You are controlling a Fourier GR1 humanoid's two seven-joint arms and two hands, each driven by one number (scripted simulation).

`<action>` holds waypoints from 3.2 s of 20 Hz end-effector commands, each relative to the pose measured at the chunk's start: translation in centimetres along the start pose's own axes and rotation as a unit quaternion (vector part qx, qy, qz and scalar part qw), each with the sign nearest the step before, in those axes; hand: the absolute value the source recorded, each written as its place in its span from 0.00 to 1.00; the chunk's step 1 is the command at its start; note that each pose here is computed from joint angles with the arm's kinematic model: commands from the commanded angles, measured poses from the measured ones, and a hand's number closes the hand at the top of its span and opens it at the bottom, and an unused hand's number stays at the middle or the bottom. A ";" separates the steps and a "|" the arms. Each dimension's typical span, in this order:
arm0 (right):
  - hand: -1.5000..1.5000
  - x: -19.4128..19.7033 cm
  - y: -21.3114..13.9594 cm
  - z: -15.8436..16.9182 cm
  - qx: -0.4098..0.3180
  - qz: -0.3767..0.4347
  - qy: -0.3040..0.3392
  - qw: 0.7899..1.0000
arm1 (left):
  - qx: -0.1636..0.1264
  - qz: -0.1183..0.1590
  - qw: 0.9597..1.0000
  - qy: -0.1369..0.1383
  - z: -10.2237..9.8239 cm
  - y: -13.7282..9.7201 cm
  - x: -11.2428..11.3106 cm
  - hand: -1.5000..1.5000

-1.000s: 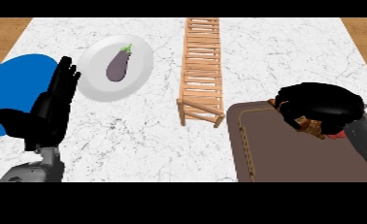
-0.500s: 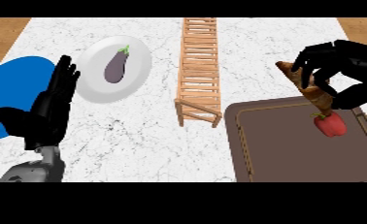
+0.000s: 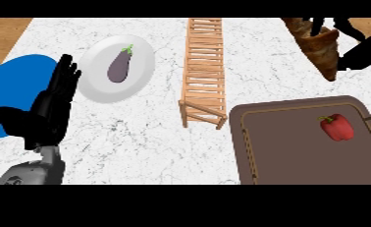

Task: Pick the croissant from the tray and place it in the tiered shelf

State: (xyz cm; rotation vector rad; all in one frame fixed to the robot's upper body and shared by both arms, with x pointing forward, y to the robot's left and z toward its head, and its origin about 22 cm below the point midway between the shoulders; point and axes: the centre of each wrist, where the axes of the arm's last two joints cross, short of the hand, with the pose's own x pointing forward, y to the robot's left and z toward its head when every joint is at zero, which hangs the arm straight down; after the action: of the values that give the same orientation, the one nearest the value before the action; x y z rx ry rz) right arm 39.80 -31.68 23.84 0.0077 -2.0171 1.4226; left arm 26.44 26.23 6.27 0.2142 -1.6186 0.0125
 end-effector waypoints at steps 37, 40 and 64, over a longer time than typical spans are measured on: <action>0.00 -2.0 11.5 -19.8 0.040 -0.194 -0.013 0.980 | 0.001 -0.006 1.000 -0.003 0.1 -1.4 -1.3 0.50; 0.00 -2.6 10.9 -18.7 0.033 -0.216 -0.037 0.975 | -0.001 -0.001 1.000 -0.004 -0.1 0.3 0.2 0.50; 0.00 -4.5 -4.2 -4.9 -0.123 -0.301 0.088 0.942 | -0.032 0.000 0.999 -0.031 -0.8 -1.3 1.0 0.50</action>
State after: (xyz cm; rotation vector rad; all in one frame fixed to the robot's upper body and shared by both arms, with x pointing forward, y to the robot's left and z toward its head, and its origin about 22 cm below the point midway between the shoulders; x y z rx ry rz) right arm 48.05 -27.68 25.40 0.2918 -1.7974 0.7538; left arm 27.14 24.95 6.88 0.1715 -1.6663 -0.0326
